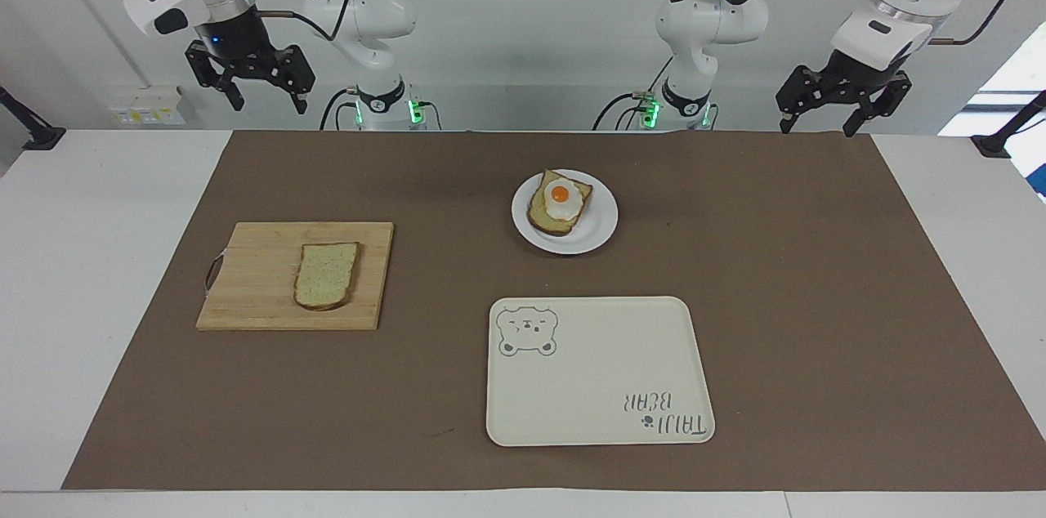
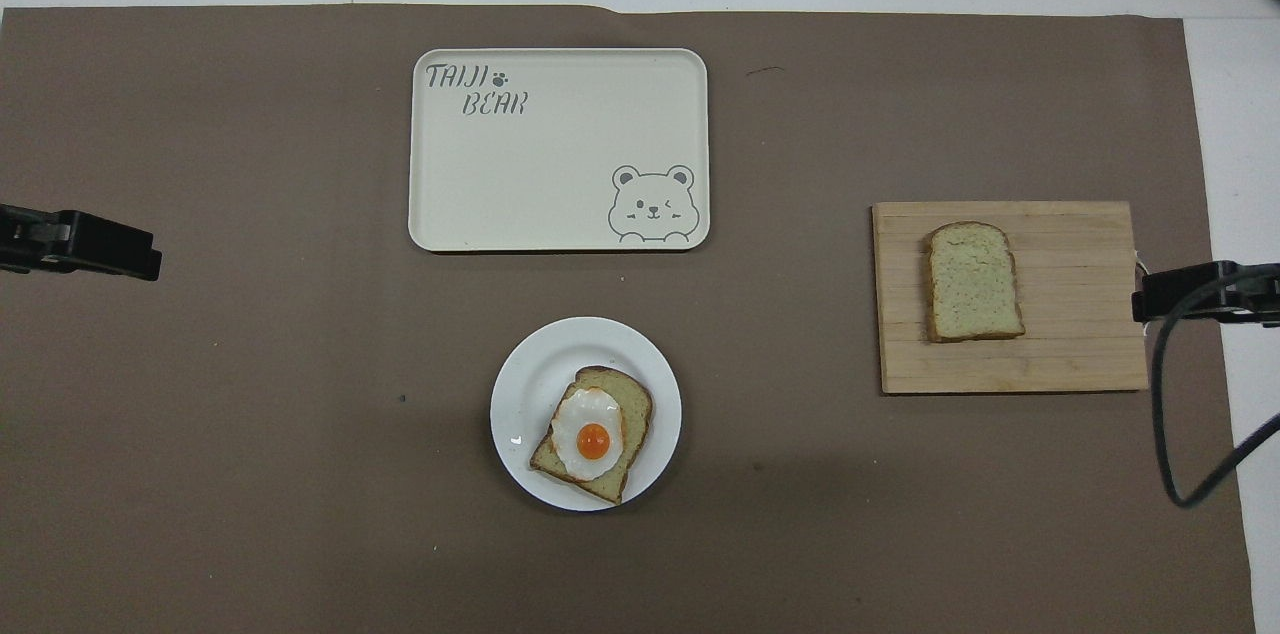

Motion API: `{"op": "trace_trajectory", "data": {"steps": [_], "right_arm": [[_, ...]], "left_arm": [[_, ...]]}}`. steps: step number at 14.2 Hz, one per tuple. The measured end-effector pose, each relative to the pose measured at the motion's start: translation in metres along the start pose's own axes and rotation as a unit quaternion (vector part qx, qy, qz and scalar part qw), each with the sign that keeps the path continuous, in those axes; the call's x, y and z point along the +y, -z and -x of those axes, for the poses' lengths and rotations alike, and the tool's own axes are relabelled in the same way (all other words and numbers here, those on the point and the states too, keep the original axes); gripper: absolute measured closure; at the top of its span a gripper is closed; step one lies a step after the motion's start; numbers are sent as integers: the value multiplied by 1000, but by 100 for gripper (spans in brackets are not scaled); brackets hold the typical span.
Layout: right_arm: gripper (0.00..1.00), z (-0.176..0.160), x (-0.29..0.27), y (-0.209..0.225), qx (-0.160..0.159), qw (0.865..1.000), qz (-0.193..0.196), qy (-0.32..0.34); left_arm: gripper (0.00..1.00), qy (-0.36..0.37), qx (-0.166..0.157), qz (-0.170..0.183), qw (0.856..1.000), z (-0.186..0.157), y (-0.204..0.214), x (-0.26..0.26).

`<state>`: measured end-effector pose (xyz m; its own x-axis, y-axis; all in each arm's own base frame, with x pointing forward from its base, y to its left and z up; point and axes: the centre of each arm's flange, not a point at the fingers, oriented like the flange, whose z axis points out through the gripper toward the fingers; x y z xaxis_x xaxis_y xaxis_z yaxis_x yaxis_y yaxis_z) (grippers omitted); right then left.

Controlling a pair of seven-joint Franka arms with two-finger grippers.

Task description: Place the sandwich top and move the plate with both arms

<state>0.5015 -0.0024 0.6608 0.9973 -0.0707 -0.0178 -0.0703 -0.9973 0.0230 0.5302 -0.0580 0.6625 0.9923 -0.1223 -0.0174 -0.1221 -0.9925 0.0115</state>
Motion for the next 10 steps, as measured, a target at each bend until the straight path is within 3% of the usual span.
{"op": "trace_trajectory", "data": {"steps": [10], "right_arm": [[0,4,0,5,5,1000,-1,0]], "left_arm": [[0,0,0,0,1000,0,0,0]]}}
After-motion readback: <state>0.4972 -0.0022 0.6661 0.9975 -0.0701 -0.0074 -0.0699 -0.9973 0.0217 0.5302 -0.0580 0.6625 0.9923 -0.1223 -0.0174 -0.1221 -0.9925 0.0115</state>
